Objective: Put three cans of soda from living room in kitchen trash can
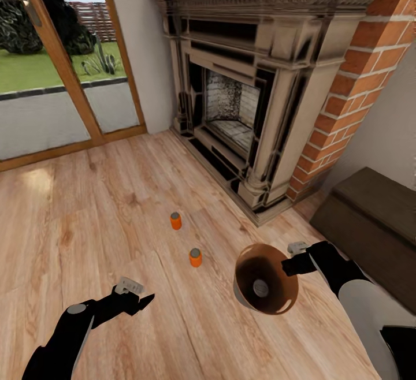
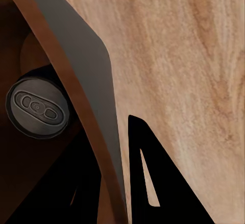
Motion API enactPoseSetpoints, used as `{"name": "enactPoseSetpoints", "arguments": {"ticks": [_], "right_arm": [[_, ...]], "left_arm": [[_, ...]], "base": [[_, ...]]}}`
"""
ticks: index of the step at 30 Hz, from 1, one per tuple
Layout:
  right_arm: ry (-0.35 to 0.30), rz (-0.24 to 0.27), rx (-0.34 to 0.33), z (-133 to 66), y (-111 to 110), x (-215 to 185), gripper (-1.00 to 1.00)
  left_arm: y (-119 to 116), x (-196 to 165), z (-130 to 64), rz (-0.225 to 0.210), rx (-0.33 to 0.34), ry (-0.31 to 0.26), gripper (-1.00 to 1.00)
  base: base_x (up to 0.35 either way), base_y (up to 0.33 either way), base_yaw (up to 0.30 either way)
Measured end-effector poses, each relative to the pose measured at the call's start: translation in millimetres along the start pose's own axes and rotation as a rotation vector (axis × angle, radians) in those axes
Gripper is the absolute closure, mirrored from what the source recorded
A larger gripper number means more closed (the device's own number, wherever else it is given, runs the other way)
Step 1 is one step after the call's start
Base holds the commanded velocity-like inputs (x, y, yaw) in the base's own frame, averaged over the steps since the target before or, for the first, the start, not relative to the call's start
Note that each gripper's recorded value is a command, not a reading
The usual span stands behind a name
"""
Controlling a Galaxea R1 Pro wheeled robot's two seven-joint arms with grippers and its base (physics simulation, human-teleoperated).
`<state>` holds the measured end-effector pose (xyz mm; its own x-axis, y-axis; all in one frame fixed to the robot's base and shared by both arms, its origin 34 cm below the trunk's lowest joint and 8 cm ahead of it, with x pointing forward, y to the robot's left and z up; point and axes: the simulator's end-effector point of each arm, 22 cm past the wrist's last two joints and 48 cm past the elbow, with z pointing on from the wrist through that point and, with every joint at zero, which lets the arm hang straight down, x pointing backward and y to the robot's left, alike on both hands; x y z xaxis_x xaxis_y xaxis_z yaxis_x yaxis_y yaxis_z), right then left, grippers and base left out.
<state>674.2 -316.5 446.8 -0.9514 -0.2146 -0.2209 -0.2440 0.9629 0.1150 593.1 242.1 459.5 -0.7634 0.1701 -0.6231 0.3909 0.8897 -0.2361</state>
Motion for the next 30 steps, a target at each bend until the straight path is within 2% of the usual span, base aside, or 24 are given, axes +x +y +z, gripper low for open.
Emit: {"name": "enactPoseSetpoints", "arguments": {"ticks": [5,9,12,15,18,22,30], "right_arm": [[-0.002,-0.002,0.002,-0.9,-0.3,-0.7,1.00],[-0.006,-0.004,0.003,-1.7,-0.2,-2.3,1.00],[-0.011,0.015,-0.015,-1.6,4.2,-3.9,1.00],[-0.006,-0.005,0.006,-1.5,-0.8,-2.3,1.00],[-0.016,0.024,-0.012,-2.3,1.6,-4.5,1.00],[-0.015,0.022,-0.002,-2.4,-1.7,-3.3,1.00],[-0.039,0.087,-0.015,-5.0,-7.2,-5.8,1.00]], "left_arm": [[0.2,-0.6,-0.5,0.000,-0.001,-0.001,-1.00],[-0.6,-1.5,-0.5,0.002,0.001,-0.003,-1.00],[-2.9,-2.6,0.9,0.000,0.000,-0.008,-1.00],[-0.8,-1.0,0.3,-0.002,-0.004,-0.001,-1.00],[0.0,-0.1,-0.2,-0.003,-0.003,0.002,-1.00],[0.3,0.4,-0.5,-0.004,-0.002,0.004,-1.00],[0.0,1.3,-0.6,-0.006,0.000,0.007,-1.00]], "base": [[0.271,0.228,-0.219],[0.244,0.193,-0.040],[-0.037,0.094,-0.136],[-0.039,0.208,-0.208],[-0.016,0.253,-0.231],[-0.010,0.274,-0.243],[-0.093,0.276,-0.159]]}}
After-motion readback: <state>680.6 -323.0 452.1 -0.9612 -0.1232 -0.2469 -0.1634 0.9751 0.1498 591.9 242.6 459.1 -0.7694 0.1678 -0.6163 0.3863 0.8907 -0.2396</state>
